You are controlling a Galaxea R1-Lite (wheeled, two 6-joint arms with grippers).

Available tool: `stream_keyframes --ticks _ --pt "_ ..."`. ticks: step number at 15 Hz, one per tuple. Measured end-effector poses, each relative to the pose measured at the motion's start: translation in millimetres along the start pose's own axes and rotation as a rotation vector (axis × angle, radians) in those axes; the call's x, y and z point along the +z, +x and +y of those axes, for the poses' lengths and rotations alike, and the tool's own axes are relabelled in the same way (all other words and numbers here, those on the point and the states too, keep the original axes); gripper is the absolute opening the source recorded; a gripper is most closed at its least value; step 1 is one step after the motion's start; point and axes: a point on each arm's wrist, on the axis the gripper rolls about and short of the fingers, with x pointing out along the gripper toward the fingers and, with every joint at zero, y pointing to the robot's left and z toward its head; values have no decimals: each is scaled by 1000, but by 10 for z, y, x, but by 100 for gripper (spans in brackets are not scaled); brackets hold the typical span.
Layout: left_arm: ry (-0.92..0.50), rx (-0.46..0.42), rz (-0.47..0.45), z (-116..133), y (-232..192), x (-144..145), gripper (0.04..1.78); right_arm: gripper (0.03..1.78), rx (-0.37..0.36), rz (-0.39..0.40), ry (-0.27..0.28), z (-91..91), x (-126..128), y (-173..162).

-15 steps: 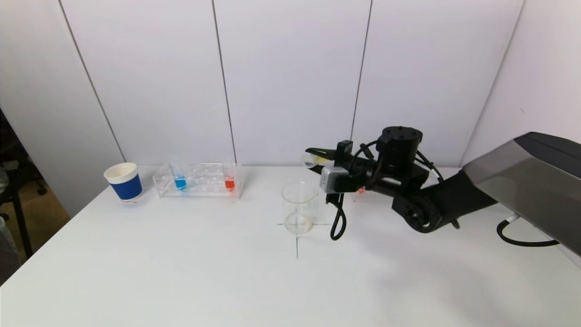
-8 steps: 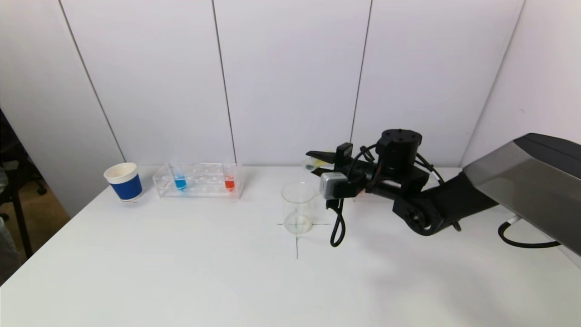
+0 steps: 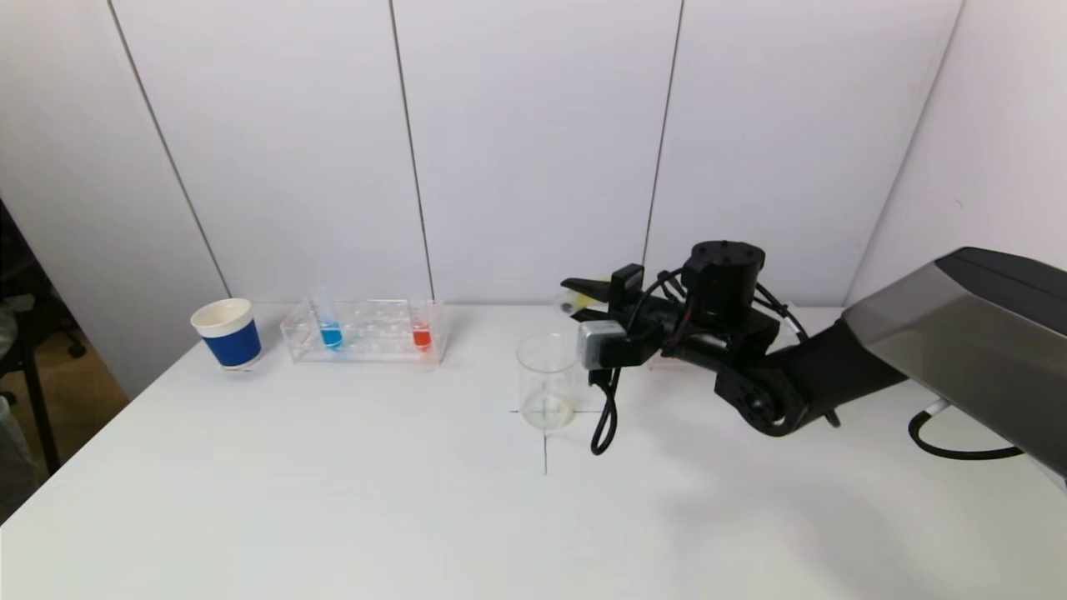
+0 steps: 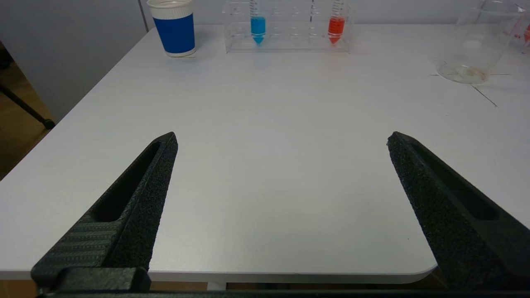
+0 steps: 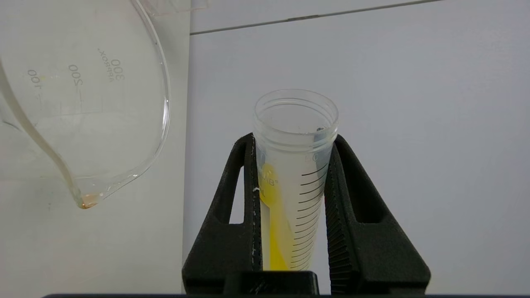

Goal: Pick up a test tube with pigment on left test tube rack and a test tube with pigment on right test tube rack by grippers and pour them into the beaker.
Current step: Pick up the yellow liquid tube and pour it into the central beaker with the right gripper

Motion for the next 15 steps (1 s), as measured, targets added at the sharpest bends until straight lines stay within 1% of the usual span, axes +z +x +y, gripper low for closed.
stream_keyframes --ticks 2,10,15 --pt "0 0 0 0 0 0 177 49 4 7 -10 6 25 15" --pt "0 0 0 0 0 0 177 49 9 55 -83 -25 74 26" --pt "0 0 0 0 0 0 177 49 8 67 -108 -27 98 36"
